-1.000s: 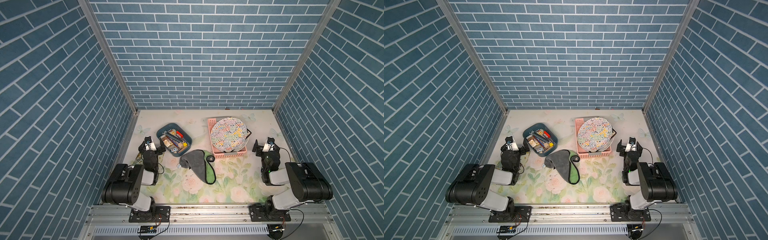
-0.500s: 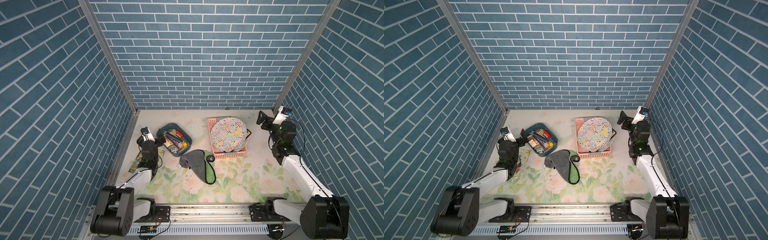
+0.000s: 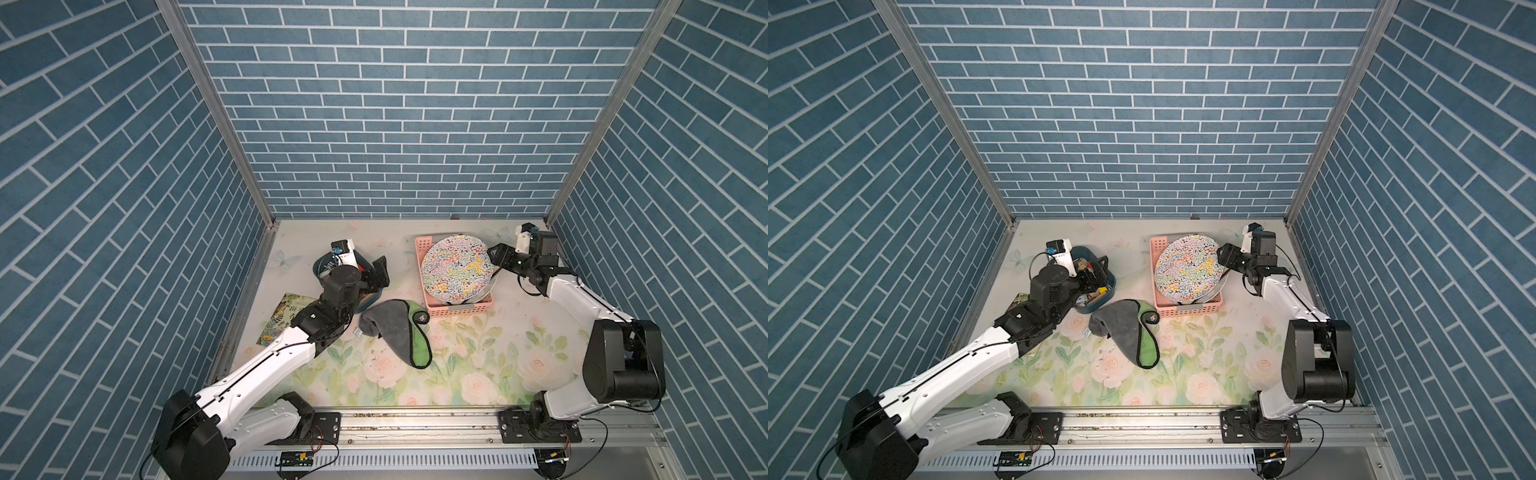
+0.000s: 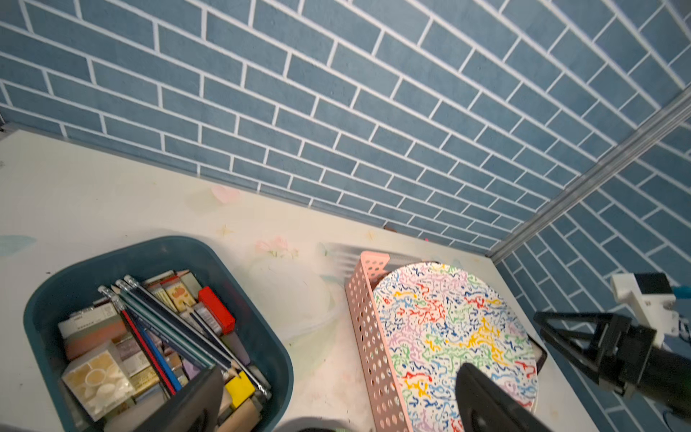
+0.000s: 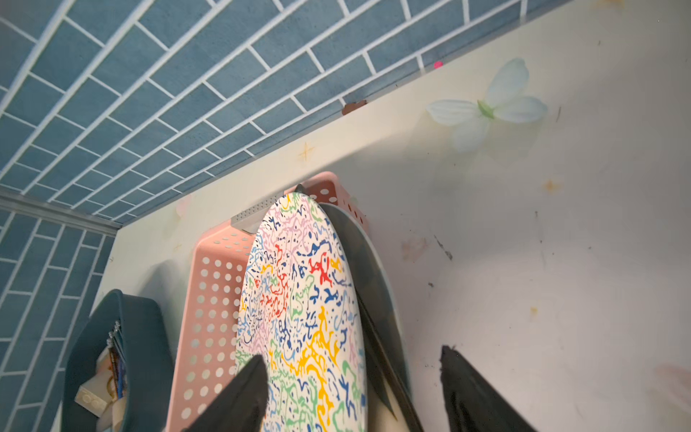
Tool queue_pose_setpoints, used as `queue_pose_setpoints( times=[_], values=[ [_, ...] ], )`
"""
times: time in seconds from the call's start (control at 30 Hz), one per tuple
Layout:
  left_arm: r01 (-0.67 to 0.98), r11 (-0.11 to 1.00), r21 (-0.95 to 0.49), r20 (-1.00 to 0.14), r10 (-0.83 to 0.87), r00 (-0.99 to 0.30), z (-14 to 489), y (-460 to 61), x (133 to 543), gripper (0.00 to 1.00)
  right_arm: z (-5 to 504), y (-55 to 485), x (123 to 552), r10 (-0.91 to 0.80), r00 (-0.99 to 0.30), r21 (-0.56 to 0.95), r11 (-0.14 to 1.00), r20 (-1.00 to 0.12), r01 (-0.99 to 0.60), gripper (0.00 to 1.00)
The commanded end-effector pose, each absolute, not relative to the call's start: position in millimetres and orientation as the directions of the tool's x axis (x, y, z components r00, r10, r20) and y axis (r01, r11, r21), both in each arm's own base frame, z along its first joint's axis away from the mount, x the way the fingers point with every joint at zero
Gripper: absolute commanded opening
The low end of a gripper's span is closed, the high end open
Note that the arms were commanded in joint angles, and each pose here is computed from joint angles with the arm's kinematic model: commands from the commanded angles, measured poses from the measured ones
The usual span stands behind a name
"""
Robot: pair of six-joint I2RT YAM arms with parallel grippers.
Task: Wipe the wet plate dry
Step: Pick up the plate from the bin.
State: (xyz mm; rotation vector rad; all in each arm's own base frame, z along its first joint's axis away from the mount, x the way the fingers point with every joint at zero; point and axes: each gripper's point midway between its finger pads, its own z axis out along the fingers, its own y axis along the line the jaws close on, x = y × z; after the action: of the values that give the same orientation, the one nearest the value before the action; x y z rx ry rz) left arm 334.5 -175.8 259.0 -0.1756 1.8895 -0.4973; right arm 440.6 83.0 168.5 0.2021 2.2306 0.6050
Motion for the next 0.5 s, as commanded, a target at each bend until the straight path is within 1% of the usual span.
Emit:
queue_pose_setpoints(
  times=[0.0, 0.07, 0.13, 0.23, 0.27, 0.33, 0.4, 0.43, 0.47],
  values=[
    [0.076, 0.917, -0.392, -0.851, -0.331, -0.407, 239.2, -171.6, 330.3, 1.0, 167.6, 86.1, 443.3, 0.303, -0.686, 0.473, 0.879, -0.661, -0.067, 0.64],
    [0.077, 0.919, -0.387, -0.852, -0.324, -0.411, 236.1, -172.4, 329.8, 1.0, 161.8, 85.9, 443.8, 0.301, -0.697, 0.471, 0.88, -0.651, -0.06, 0.59],
    [0.076, 0.92, -0.385, -0.852, -0.322, -0.413, 234.0, -172.4, 329.9, 1.0, 163.6, 85.0, 443.7, 0.301, -0.691, 0.466, 0.883, -0.657, -0.059, 0.57],
    [0.067, 0.923, -0.378, -0.852, -0.319, -0.414, 230.4, -171.3, 330.6, 1.0, 180.6, 84.7, 442.1, 0.301, -0.644, 0.459, 0.884, -0.703, -0.089, 0.56],
    [0.066, 0.923, -0.379, -0.852, -0.32, -0.413, 229.7, -171.2, 330.7, 1.0, 187.5, 87.6, 441.2, 0.294, -0.63, 0.459, 0.881, -0.719, -0.113, 0.55],
    [0.064, 0.923, -0.38, -0.851, -0.322, -0.416, 227.1, -171.7, 331.3, 1.0, 196.5, 93.8, 438.5, 0.28, -0.616, 0.457, 0.877, -0.736, -0.148, 0.47],
    [0.067, 0.922, -0.382, -0.85, -0.322, -0.418, 226.1, -173.2, 331.5, 1.0, 195.9, 97.5, 437.2, 0.273, -0.625, 0.458, 0.875, -0.731, -0.153, 0.36],
    [0.067, 0.921, -0.383, -0.849, -0.322, -0.419, 225.7, -173.9, 332.0, 1.0, 192.2, 98.1, 436.1, 0.273, -0.633, 0.46, 0.876, -0.724, -0.148, 0.34],
    [0.068, 0.921, -0.385, -0.849, -0.324, -0.418, 226.2, -174.5, 332.3, 1.0, 188.5, 98.4, 435.5, 0.278, -0.64, 0.464, 0.875, -0.716, -0.139, 0.34]
  ],
)
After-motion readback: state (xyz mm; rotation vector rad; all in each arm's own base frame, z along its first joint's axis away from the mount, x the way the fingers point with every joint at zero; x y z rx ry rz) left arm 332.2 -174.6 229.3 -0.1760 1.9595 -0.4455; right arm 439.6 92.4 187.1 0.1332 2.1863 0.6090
